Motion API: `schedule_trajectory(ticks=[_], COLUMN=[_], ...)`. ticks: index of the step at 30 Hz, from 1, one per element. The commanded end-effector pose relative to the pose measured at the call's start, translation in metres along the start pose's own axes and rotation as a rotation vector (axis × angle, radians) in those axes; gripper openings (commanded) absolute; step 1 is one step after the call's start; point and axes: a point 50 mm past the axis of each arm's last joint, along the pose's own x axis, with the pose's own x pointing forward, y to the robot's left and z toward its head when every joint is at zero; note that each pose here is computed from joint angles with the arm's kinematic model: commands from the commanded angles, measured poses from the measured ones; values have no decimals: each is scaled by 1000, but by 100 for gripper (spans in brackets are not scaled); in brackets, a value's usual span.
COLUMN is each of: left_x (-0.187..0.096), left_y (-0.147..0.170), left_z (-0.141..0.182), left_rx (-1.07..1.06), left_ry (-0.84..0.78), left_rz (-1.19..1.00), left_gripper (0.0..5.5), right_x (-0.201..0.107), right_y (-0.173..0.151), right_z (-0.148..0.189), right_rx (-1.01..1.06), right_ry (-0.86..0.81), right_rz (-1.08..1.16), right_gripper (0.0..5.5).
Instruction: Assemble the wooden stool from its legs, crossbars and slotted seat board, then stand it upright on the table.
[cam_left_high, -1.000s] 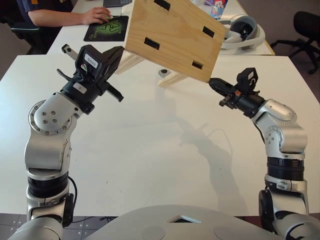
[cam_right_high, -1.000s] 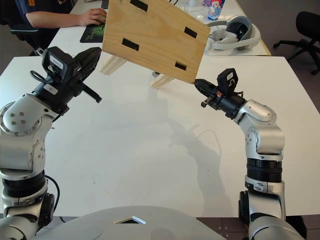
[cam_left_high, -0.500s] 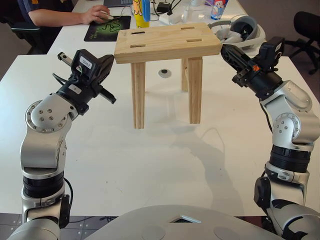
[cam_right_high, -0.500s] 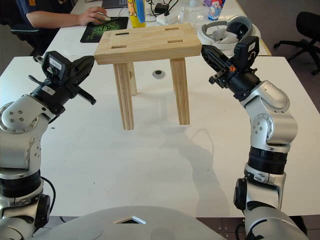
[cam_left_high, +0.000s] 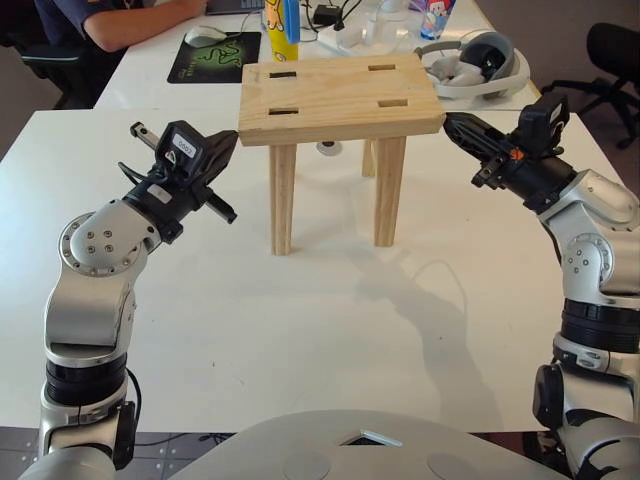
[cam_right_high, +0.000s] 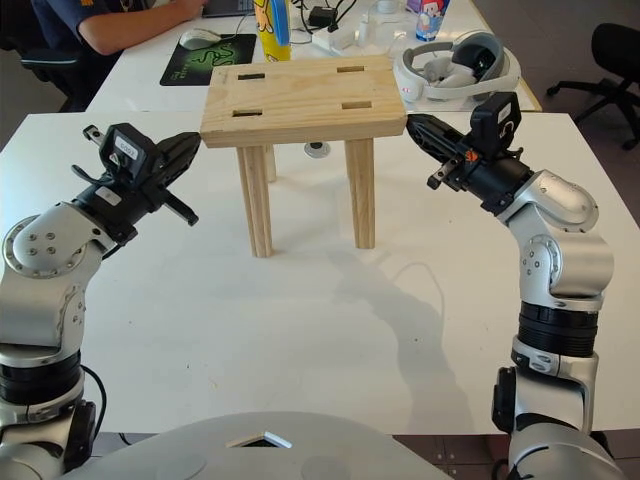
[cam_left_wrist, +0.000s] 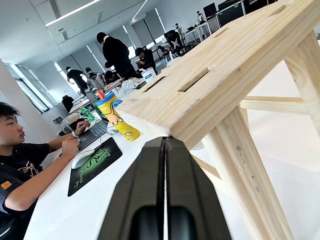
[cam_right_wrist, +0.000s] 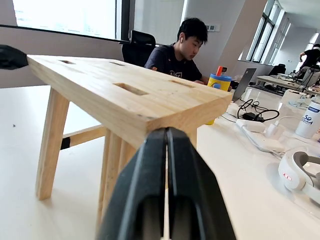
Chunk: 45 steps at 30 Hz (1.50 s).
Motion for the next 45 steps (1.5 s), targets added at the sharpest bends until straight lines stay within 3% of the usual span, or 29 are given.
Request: schedule_trajectory(ticks=[1,12,16,22,30,39,45], left_x=[6,-6,-5,-9,-17,-8,-2], left_y=[-16,7,17,20,-11,-51,-57], left_z=[0,-38,-49,-87,-130,-144,-139], left_rx=[-33,-22,-43,-183,-451,-494,-467], left_ry=[-39,132,167,208,137,120,104], left_rz=[-143,-45,68,296,543,492,431], left_gripper=[2,2,2,2,2,2,2], right_x=[9,1,-6,-2,-3,1,-1], right_y=[5,-9,-32,-38,-5,25,34], right_z=[-19,-23,-40,-53,-123,-138,-141], right_rx=[-12,-31,-130,-18,10,-9,-4], right_ry=[80,110,260,183,232,163,163], right_rz=[106,62,-97,-278,-708,-821,-836], right_gripper=[0,0,0,0,0,0,0])
